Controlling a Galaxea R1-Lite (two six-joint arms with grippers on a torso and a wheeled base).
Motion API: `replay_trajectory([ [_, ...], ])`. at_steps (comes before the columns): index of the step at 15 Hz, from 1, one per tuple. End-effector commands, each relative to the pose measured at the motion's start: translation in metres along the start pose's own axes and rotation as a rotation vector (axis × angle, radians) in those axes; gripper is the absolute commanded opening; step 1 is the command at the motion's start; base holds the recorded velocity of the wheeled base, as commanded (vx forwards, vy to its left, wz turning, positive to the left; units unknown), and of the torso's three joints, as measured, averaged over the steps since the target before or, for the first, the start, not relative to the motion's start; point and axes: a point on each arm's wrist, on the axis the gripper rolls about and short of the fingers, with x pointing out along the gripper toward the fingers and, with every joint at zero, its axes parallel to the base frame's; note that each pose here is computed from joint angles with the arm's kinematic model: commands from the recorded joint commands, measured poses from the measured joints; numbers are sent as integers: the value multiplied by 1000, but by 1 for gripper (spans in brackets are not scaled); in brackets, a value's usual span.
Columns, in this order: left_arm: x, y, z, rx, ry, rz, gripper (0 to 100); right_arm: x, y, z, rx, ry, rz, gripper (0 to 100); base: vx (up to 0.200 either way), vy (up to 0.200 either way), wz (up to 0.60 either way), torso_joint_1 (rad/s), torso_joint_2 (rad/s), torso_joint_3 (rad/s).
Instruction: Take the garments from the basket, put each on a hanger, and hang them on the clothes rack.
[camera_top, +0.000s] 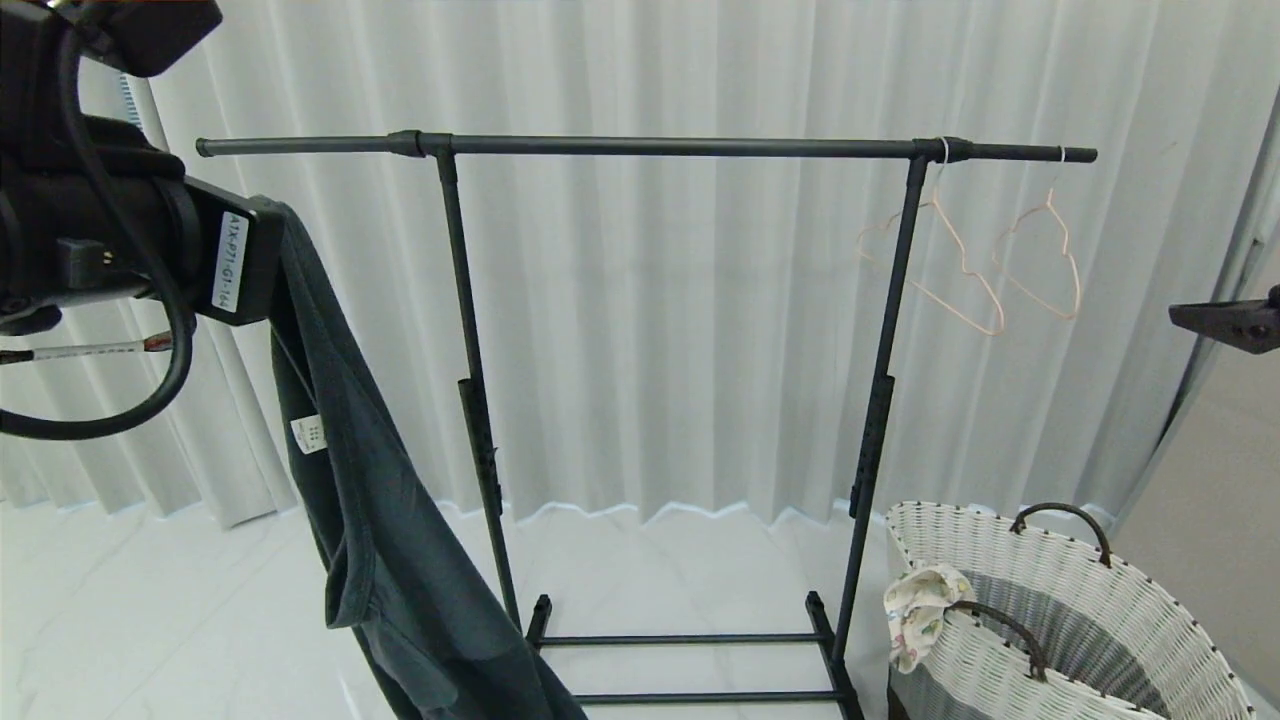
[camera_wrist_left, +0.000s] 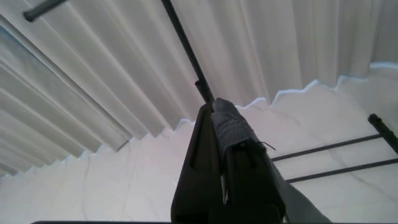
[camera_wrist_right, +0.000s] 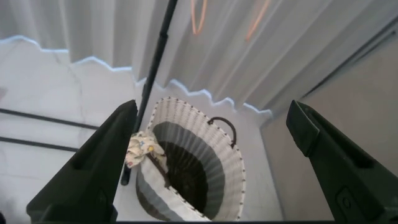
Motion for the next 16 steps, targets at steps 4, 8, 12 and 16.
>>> replay_trajectory([
  [4, -5, 2, 1, 0, -12, 1, 0, 0, 1, 0, -3, 1, 9, 100, 0, 0, 0, 137, -491, -237],
  [8, -5, 3, 4, -11, -36, 10, 0, 3, 2, 0, -2, 5, 10, 100, 0, 0, 0, 347, -484, -254],
  [12, -5, 3, 3, -11, -34, 11, 0, 4, 2, 0, -2, 8, 11, 100, 0, 0, 0, 260, -508, -249],
  [16, -5, 3, 3, -11, -36, 11, 0, 7, 2, -2, -4, 19, 11, 100, 0, 0, 0, 264, -522, -262],
])
